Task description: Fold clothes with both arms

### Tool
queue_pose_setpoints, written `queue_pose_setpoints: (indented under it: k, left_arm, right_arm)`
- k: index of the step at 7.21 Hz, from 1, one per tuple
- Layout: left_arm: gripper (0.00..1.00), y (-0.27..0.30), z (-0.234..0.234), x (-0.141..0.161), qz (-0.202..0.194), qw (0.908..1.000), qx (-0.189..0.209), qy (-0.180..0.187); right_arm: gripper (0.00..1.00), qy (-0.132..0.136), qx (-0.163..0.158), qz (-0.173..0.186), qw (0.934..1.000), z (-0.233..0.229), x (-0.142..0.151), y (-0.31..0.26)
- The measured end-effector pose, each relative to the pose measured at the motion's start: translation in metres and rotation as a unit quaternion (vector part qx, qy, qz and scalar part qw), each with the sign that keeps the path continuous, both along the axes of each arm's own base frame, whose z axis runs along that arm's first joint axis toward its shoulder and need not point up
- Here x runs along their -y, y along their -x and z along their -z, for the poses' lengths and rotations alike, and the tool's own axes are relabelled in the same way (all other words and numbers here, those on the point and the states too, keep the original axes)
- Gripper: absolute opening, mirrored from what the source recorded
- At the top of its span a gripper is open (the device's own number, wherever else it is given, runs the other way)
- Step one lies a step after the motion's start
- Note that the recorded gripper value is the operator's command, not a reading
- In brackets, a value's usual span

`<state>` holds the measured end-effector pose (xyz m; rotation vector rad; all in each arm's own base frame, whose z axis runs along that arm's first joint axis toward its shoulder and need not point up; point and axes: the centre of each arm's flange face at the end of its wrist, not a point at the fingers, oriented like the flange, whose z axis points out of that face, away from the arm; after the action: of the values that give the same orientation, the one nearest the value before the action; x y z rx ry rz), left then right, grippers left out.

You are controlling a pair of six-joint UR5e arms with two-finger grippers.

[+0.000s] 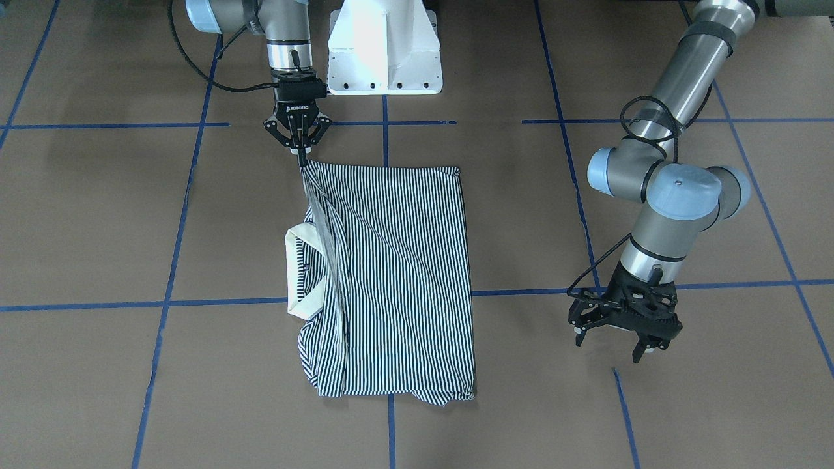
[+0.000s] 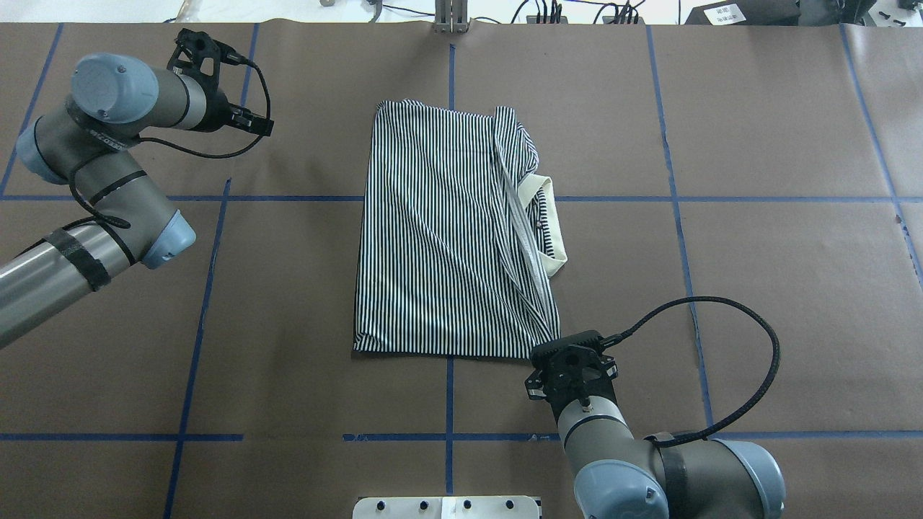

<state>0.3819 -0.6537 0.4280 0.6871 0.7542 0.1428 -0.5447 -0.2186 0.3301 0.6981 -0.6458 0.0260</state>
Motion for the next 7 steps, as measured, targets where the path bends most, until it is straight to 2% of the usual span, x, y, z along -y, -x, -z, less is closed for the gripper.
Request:
queue_pose_setpoints:
  k: [1, 3, 4, 5, 6, 7]
  left_arm:
    - [1.0, 0.0, 0.0, 0.0, 0.0, 1.0, 0.0, 0.0]
    - [1.0, -0.002, 0.0, -0.001, -0.001, 1.0, -0.001, 0.0]
    - [1.0, -0.003, 0.0, -0.002, -0.002, 1.0, -0.001, 0.0]
    - [1.0, -0.003, 0.0, -0.002, -0.002, 1.0, -0.001, 0.0]
    - [1.0, -0.003, 0.0, -0.002, -0.002, 1.0, -0.001, 0.0]
    - [1.0, -0.003, 0.0, -0.003, -0.002, 1.0, -0.002, 0.001]
  right_arm:
    - [0.99, 0.024, 0.024, -0.016, 0.9993, -0.002, -0.01, 0.003]
    - [1.0, 0.041, 0.043, -0.024, 0.9979, 0.0, -0.016, 0.002]
    - [1.0, 0.048, 0.056, -0.017, 0.9971, 0.012, -0.017, -0.005]
    - [0.92, 0.058, 0.067, -0.004, 0.9961, 0.025, -0.01, -0.013]
    - [0.67, 0.064, 0.072, 0.002, 0.9953, 0.038, 0.01, -0.021]
    - [0.55, 0.068, 0.076, 0.004, 0.9948, 0.051, 0.038, -0.023]
